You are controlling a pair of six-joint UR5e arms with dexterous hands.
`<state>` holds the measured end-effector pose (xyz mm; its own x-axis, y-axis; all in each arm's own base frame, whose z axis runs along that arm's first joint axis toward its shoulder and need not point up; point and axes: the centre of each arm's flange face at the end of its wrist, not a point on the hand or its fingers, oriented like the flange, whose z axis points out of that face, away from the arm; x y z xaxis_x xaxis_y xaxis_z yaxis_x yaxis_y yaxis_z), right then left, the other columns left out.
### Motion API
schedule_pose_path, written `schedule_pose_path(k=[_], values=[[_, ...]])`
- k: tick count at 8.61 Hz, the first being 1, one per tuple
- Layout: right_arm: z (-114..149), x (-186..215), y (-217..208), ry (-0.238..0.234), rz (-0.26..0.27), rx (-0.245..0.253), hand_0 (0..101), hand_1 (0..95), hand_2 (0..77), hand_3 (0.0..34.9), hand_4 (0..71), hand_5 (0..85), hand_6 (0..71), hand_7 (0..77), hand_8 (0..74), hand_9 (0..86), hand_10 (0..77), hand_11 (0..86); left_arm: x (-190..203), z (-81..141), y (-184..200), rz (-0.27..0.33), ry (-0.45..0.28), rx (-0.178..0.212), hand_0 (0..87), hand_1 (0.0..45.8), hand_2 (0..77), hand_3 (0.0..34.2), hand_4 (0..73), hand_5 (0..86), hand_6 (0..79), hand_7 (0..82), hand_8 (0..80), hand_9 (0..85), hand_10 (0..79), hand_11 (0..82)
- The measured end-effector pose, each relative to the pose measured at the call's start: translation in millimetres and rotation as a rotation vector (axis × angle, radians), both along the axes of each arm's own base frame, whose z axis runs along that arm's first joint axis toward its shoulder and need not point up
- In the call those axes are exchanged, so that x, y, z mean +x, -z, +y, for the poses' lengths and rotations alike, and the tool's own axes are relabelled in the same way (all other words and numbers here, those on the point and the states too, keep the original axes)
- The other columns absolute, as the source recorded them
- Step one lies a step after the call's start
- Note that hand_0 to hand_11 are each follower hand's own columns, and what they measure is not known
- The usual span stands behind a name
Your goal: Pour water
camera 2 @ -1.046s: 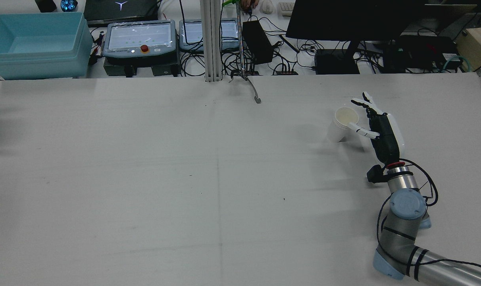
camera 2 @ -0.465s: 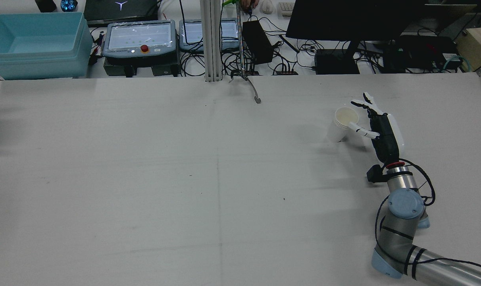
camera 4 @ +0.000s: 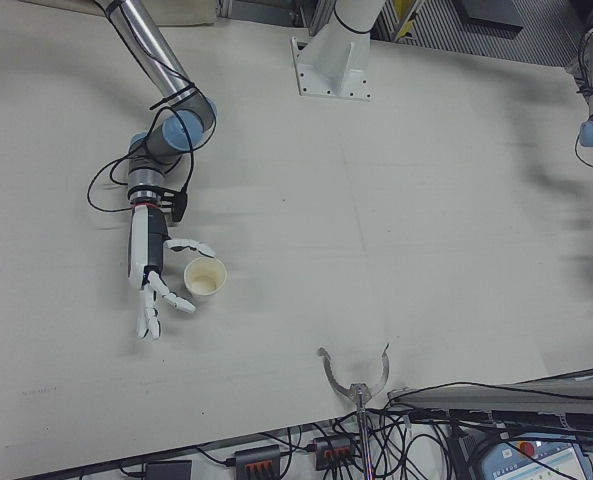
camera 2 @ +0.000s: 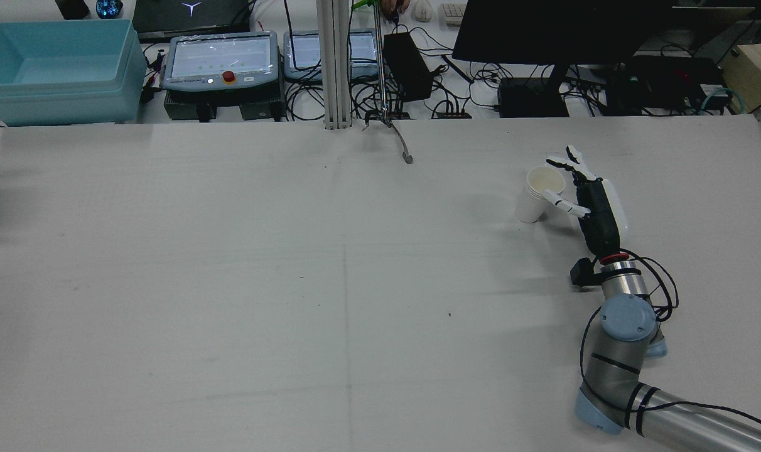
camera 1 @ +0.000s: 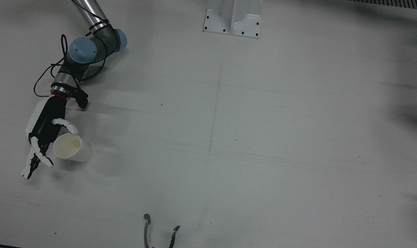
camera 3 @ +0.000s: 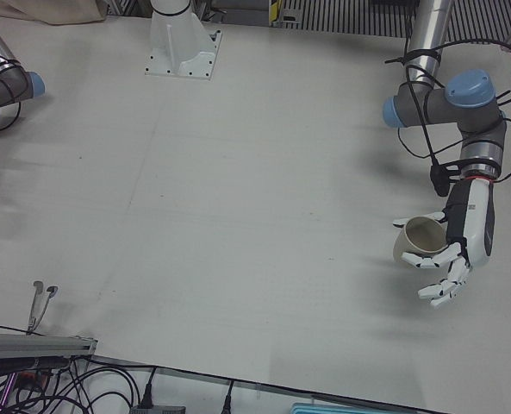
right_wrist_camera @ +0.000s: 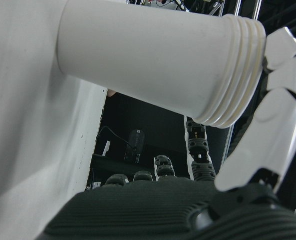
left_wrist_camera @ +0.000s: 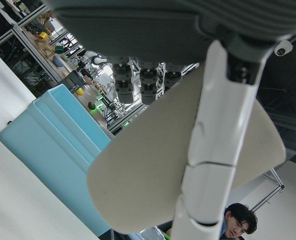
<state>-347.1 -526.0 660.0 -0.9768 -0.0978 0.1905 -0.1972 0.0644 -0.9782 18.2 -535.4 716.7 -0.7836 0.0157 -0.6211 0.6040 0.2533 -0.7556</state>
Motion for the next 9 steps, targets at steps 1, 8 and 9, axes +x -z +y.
schedule_pose_path(k=[1,8,9], values=[[-0.9,-2.9,0.7,0.002,0.001,0.0,46,14.2,18.5,0.0,18.0,15.8,4.9,9.3,0.5,0.5,0.0,0.5,0.0,-0.2,-0.1,0.0,0.0,0.0,79.6,21.3,1.6,0.0,50.2,34.4,12.5,30.0,12.0,17.5,10.9,18.0],[1.5,-17.4,6.9,0.021,-0.004,0.004,46,13.1,19.6,0.1,19.1,16.9,4.9,10.4,0.5,0.5,0.0,0.5,-1.6,-0.4,-0.3,-0.001,0.004,-0.001,79.6,21.8,2.2,0.0,49.1,34.9,13.1,30.0,12.0,17.5,10.9,18.0],[1.0,-17.8,7.7,0.02,-0.005,0.005,46,13.1,20.2,0.0,20.7,16.9,4.9,10.4,0.5,0.5,0.0,0.5,-3.1,-0.5,0.0,0.0,0.006,0.0,79.6,21.8,2.2,0.0,49.1,34.9,13.1,30.0,12.0,17.5,10.9,18.0]])
